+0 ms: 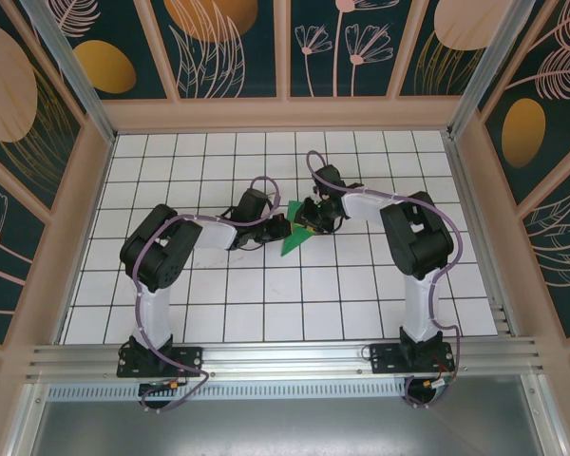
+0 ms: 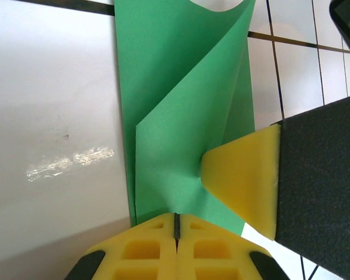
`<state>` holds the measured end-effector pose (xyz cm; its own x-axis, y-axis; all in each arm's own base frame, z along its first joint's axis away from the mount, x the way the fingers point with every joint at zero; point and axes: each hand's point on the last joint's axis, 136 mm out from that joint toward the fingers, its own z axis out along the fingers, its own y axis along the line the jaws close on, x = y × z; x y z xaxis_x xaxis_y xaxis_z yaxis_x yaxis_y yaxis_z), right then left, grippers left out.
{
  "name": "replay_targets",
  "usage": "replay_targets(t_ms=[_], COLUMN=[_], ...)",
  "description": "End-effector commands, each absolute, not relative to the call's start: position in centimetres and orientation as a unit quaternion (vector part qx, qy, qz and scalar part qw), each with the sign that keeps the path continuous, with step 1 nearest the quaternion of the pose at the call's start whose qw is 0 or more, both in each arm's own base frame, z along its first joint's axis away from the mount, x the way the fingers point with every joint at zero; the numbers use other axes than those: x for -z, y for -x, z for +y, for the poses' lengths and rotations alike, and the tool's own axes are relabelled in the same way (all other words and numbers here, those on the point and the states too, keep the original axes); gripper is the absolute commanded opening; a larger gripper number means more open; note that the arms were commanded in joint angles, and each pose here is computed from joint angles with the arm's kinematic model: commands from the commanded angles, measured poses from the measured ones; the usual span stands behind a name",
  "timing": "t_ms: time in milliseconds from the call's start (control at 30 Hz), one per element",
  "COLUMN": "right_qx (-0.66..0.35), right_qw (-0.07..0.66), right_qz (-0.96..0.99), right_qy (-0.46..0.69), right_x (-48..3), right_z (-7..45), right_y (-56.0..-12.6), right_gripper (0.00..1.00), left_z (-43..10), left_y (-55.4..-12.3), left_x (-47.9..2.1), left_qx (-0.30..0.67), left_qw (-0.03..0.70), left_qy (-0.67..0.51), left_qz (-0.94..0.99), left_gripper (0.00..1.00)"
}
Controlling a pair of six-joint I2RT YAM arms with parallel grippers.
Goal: Fold a paper plane with a square sheet of paper (pick it up from the middle)
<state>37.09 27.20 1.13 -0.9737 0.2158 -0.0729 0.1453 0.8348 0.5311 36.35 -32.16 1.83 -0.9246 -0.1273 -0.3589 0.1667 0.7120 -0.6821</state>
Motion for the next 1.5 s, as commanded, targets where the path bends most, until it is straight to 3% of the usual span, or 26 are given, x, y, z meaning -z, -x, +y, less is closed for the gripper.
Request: replay_targets(t_ms=[0, 300, 433, 833, 1067, 1467], right_qx=[-0.166, -0.290, -0.348, -0.386, -0.395, -0.333], right_qw=[0.012, 0.118, 0.161, 0.135, 0.099, 0.103], right_qz=[0.980, 0.946, 0.924, 0.911, 0.910, 0.936], right_qy=[-0.113, -0.079, -0.016, 0.048, 0.073, 0.046], right_x=[6.2, -3.6, -7.0, -5.4, -3.1, 0.1], right_z=[23.6, 25.7, 26.7, 28.4, 28.8, 26.9], right_y=[-34.0, -38.8, -39.5, -38.6, -37.1, -38.2], right_gripper=[0.32, 0.37, 0.35, 0.08, 0.04, 0.04], left_z=[-31.3, -30.4, -30.3, -30.2, -30.0, -29.8], left_y=[-36.2, -35.8, -35.7, -35.5, -35.4, -35.3], left_x=[0.2, 1.3, 1.6, 1.9, 2.0, 2.2], left_qx=[0.345, 0.321, 0.316, 0.311, 0.307, 0.301], left_qw=[0.178, 0.168, 0.166, 0.158, 0.155, 0.152], left_qy=[-0.003, 0.007, 0.008, 0.006, 0.012, 0.011], left_qz=[0.922, 0.932, 0.934, 0.937, 0.939, 0.941], left_gripper=[0.07, 0.05, 0.04, 0.02, 0.01, 0.01])
